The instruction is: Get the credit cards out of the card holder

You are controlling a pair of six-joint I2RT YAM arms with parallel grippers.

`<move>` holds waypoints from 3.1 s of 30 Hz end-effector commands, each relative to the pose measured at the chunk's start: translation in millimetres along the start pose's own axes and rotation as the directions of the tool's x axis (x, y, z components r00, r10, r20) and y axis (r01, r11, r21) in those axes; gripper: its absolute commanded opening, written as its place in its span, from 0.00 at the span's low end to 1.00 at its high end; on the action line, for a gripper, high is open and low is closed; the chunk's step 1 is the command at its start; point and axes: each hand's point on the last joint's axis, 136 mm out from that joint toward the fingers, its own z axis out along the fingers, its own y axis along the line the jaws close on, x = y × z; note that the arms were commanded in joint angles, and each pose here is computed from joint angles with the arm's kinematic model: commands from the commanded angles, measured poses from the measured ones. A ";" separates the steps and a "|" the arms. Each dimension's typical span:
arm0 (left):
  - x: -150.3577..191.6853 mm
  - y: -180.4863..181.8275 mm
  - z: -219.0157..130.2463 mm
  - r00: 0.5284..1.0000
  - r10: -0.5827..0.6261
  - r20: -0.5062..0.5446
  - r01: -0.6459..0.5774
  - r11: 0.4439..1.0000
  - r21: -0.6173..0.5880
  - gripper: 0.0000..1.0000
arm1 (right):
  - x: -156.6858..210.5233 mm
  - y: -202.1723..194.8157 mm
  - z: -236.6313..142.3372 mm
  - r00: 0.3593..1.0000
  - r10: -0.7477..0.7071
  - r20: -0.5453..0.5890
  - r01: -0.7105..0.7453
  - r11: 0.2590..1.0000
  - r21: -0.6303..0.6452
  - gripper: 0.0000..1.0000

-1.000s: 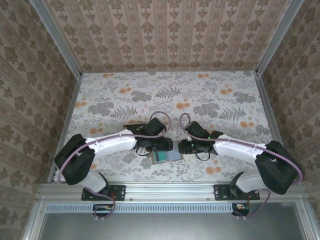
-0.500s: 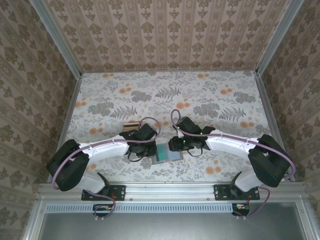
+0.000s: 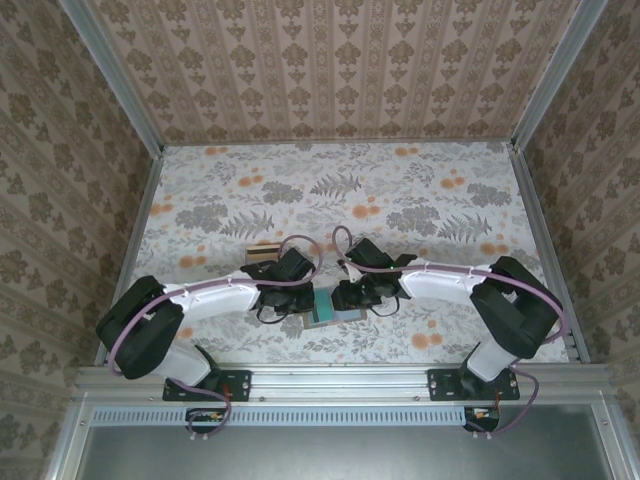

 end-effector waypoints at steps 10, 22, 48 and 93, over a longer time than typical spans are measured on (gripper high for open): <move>12.4 20.6 -8.0 1.000 -0.013 -0.015 0.012 0.997 -0.073 0.10 | -9.9 23.0 16.5 1.000 0.000 -0.032 -0.003 0.997 -0.079 0.32; 17.5 19.5 5.7 0.999 -0.018 -0.045 0.015 0.997 -0.073 0.07 | -5.2 15.1 25.8 0.998 0.023 -0.061 -0.027 0.998 -0.054 0.29; 22.4 27.7 3.9 0.998 -0.020 -0.051 0.014 0.994 -0.109 0.00 | 1.8 -10.2 5.5 0.997 0.066 -0.037 -0.068 0.996 -0.056 0.00; 17.3 14.8 7.2 0.997 0.022 -0.078 -0.030 0.995 -0.099 0.00 | -4.7 -48.1 -5.0 0.990 0.140 -0.030 -0.142 0.987 -0.077 0.03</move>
